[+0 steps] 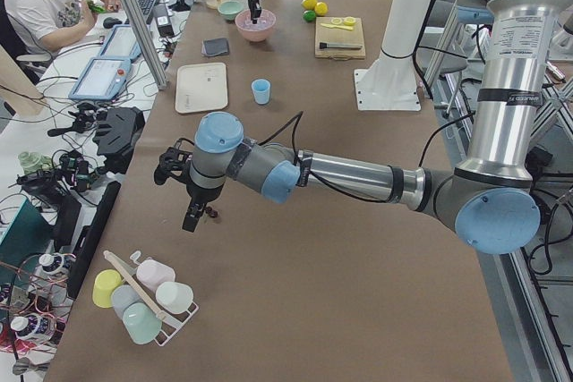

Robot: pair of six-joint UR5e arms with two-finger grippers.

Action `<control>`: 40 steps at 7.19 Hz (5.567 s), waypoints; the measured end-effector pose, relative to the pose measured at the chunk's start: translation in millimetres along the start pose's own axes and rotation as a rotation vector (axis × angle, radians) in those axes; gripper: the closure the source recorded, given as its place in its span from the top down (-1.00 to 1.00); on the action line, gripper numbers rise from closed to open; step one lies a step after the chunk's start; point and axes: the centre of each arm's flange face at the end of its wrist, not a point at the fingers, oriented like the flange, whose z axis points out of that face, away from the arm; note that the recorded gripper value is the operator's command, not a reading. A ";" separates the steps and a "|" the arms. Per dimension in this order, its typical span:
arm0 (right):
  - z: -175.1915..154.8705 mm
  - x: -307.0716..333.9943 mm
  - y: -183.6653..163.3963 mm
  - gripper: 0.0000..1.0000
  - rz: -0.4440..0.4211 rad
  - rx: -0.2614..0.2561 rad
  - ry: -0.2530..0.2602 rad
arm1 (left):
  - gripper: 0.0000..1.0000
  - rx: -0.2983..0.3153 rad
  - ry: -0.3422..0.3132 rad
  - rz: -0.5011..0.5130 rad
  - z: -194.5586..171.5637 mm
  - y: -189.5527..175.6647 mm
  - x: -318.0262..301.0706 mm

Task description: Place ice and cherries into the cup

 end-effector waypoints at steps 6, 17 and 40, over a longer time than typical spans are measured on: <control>43.7 -260.5 -28.8 -1.00 0.190 0.113 -0.063 | 0.94 0.007 0.013 0.012 23.1 -12.8 -6.7; 1.3 -215.9 -73.0 0.97 0.169 0.152 -0.106 | 0.94 -0.007 0.021 0.021 35.6 -30.4 -1.2; 87.9 139.7 56.0 -0.02 0.046 -0.007 0.027 | 0.94 -0.001 0.024 0.035 35.1 -32.1 0.0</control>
